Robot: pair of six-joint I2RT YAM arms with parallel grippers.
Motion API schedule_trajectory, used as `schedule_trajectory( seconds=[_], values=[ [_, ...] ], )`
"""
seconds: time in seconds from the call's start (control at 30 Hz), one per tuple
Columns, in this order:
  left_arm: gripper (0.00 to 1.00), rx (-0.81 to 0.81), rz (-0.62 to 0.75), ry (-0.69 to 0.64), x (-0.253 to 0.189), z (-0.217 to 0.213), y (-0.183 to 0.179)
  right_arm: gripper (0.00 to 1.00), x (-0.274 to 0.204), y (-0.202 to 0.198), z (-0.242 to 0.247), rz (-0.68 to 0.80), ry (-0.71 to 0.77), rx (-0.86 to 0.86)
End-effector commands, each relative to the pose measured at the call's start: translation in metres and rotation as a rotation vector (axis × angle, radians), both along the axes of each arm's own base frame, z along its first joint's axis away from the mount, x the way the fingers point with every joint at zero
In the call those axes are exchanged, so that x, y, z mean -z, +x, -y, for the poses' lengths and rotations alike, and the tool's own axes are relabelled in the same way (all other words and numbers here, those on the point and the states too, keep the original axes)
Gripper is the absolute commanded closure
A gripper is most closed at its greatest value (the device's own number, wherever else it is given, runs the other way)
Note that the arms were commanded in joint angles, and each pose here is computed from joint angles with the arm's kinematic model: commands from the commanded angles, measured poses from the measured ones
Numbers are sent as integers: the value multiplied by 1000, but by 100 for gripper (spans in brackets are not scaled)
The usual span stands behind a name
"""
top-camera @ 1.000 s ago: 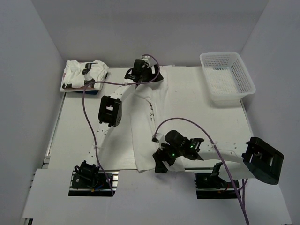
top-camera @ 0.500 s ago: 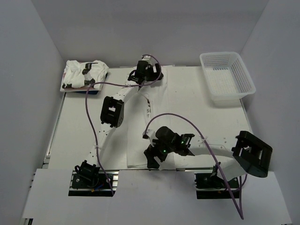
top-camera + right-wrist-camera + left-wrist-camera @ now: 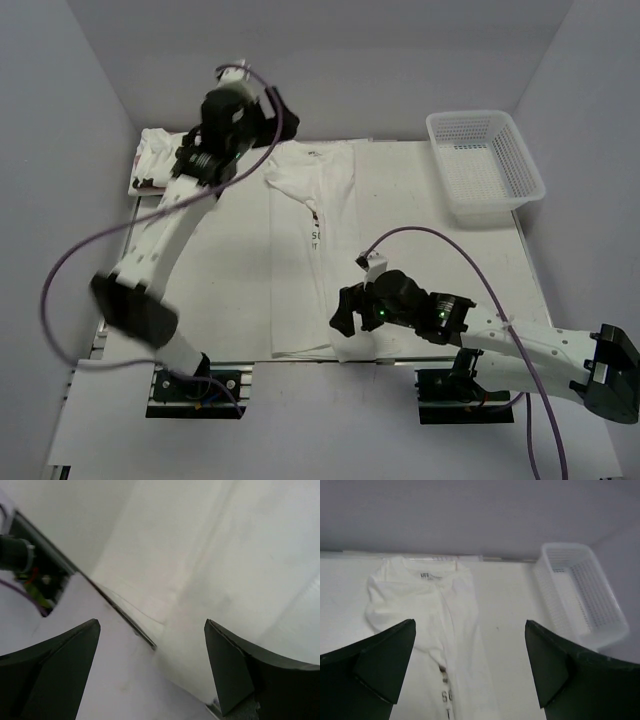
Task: Fold and stack the t-shirts
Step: Grab the bottom of the folded rectangular tshirt with both arms
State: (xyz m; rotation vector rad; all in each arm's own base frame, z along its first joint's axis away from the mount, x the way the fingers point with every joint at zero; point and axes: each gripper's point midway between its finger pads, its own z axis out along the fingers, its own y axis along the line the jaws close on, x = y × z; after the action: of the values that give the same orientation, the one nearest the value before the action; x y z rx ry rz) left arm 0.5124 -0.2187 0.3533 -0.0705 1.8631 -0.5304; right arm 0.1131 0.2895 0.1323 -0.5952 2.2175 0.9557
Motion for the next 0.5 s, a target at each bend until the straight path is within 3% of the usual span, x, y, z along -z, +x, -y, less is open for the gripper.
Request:
schedule_trajectory(
  seconds=[0.0, 0.03, 0.07, 0.1, 0.2, 0.23, 0.3, 0.33, 0.47],
  values=[
    [0, 67, -196, -33, 54, -11, -97, 10, 53, -4, 55, -150, -257, 186],
    [0, 104, -242, -59, 82, -22, -146, 10, 56, -8, 57, -171, -274, 174],
    [0, 122, -251, -86, 92, -23, -168, 10, 60, -11, 59, -188, -295, 167],
    [0, 93, -361, -135, 137, -30, -196, 10, 64, -14, 64, -210, -319, 171],
    [0, 185, -370, -237, 143, -28, -256, 10, 71, -19, 71, -246, -343, 163],
    [0, 244, -473, -265, 173, -23, -283, 10, 74, -20, 76, -247, -364, 162],
    [0, 356, -511, -342, 179, -10, -314, 10, 80, -32, 80, -292, -381, 116],
    [0, 440, -614, -370, 200, -2, -340, 10, 83, -35, 82, -308, -388, 105],
    [0, 355, -799, -272, 238, -21, -374, 10, 95, -59, 82, -426, -395, 32]
  ],
)
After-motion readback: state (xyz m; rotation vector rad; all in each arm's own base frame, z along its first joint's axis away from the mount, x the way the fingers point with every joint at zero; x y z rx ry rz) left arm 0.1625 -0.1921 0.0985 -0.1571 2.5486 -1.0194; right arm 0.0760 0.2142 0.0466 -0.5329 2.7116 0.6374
